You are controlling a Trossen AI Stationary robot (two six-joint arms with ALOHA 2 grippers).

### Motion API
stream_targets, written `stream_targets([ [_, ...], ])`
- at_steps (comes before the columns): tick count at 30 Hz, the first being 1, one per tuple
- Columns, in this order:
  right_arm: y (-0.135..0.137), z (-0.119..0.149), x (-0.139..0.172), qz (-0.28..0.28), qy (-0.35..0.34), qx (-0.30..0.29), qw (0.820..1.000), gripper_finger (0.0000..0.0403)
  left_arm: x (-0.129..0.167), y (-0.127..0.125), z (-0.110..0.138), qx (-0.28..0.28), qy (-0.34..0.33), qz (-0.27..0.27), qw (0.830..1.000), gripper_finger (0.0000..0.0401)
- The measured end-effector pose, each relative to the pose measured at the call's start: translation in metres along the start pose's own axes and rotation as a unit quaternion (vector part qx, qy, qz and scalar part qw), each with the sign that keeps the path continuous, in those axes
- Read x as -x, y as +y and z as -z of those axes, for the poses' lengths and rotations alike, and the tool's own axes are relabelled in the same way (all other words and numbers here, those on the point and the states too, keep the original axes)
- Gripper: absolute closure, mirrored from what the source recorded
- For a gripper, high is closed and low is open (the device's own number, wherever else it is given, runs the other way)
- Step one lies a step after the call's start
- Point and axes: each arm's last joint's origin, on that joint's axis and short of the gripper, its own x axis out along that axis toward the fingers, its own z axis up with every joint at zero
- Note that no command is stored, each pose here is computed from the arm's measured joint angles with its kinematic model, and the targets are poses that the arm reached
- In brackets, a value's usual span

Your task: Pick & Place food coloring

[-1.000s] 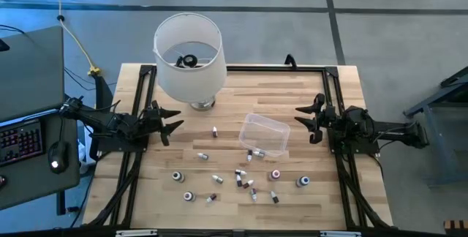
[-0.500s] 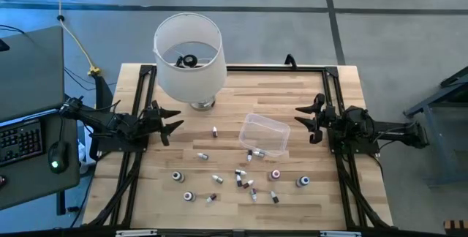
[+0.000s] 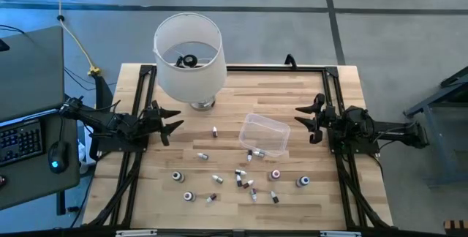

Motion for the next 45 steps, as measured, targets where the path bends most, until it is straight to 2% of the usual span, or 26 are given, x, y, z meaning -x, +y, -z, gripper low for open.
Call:
stream_targets([
  [25, 0.000, 0.000, 0.000, 0.000, -0.002, 0.002, 1.000, 0.0238, 0.000, 0.000, 0.000, 0.004, -0.003, 0.004, 1.000, 0.0206],
  [30, 0.000, -0.003, 0.000, -0.002, -0.017, -0.050, 0.999, 0.0238, 0.000, -0.001, 0.000, 0.028, -0.002, 0.007, 1.000, 0.0206],
  [33, -0.001, -0.008, 0.000, 0.014, -0.042, -0.040, 0.998, 0.0238, 0.000, -0.001, 0.000, 0.062, 0.001, 0.024, 0.998, 0.0206],
  [36, -0.001, -0.011, 0.001, 0.021, -0.057, -0.039, 0.997, 0.0238, 0.000, -0.003, -0.001, 0.070, 0.004, 0.042, 0.997, 0.0206],
  [39, -0.004, -0.012, 0.001, 0.062, -0.063, -0.023, 0.996, 0.0238, 0.000, -0.003, -0.001, 0.071, 0.006, 0.053, 0.996, 0.0206],
  [41, -0.004, -0.011, 0.001, 0.069, -0.060, -0.024, 0.996, 0.0238, 0.000, -0.004, -0.001, 0.071, 0.007, 0.058, 0.996, 0.0206],
  [43, -0.003, -0.011, 0.000, 0.049, -0.060, -0.031, 0.997, 0.0238, 0.000, -0.004, -0.001, 0.071, 0.006, 0.058, 0.996, 0.0206],
  [45, 0.000, -0.012, 0.000, -0.008, -0.061, -0.029, 0.998, 0.0238, 0.000, -0.004, -0.001, 0.071, 0.006, 0.059, 0.996, 0.0206],
])
